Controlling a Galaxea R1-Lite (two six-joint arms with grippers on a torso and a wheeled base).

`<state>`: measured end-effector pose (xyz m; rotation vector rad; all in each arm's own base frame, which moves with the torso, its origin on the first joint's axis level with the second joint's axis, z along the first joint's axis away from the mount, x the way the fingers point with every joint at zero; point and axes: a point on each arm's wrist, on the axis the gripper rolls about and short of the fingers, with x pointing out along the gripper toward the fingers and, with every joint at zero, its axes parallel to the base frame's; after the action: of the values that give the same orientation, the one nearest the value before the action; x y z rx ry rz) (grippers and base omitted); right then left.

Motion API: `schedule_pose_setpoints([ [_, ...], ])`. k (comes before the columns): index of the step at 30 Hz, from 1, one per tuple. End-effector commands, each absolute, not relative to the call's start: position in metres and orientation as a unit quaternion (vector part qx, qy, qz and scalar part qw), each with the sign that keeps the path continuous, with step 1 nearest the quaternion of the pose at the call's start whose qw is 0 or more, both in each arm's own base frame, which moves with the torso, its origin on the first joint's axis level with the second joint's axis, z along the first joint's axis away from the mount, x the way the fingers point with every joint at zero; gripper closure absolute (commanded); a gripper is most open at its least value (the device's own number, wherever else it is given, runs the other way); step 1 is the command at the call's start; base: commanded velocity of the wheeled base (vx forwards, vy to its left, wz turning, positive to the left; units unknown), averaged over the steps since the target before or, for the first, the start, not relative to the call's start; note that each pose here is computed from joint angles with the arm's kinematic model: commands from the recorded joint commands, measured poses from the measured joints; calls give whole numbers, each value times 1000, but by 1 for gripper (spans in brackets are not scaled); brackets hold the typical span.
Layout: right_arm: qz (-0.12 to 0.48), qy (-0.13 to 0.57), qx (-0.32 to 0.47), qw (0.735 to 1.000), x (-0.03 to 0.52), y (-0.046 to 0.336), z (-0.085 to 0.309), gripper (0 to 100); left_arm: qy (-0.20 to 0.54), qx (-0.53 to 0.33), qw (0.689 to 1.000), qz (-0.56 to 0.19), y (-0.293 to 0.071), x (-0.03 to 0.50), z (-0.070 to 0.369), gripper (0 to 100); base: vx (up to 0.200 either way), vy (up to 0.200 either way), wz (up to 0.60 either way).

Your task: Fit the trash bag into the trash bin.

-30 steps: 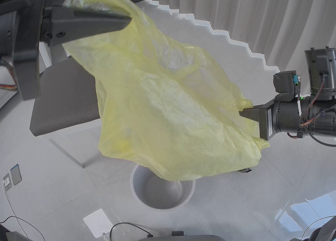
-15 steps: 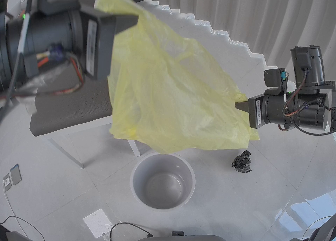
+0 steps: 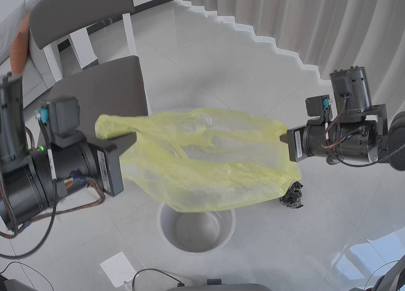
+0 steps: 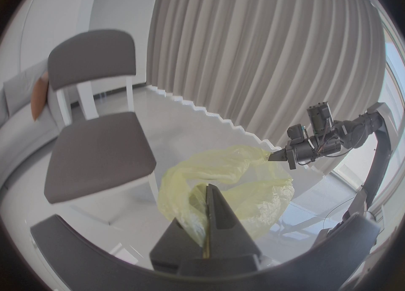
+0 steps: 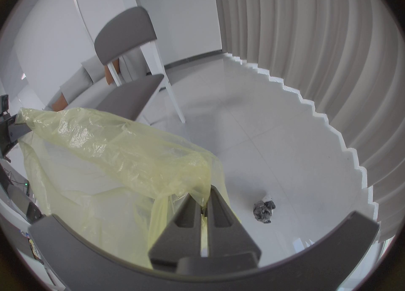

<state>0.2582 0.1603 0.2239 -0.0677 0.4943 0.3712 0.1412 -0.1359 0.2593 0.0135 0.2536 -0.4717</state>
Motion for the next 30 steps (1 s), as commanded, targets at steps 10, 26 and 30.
schedule_pose_setpoints([
  [10,185,309,-63,931,272,180,147,100,255,-75,941,-210,-130,144,176,100,0,0,0],
  [26,201,369,-71,904,301,209,73,100,337,-56,922,-185,-134,164,95,100,0,0,0],
  [30,195,388,-84,897,313,212,46,100,365,-57,914,-171,-129,175,82,100,0,0,0],
])
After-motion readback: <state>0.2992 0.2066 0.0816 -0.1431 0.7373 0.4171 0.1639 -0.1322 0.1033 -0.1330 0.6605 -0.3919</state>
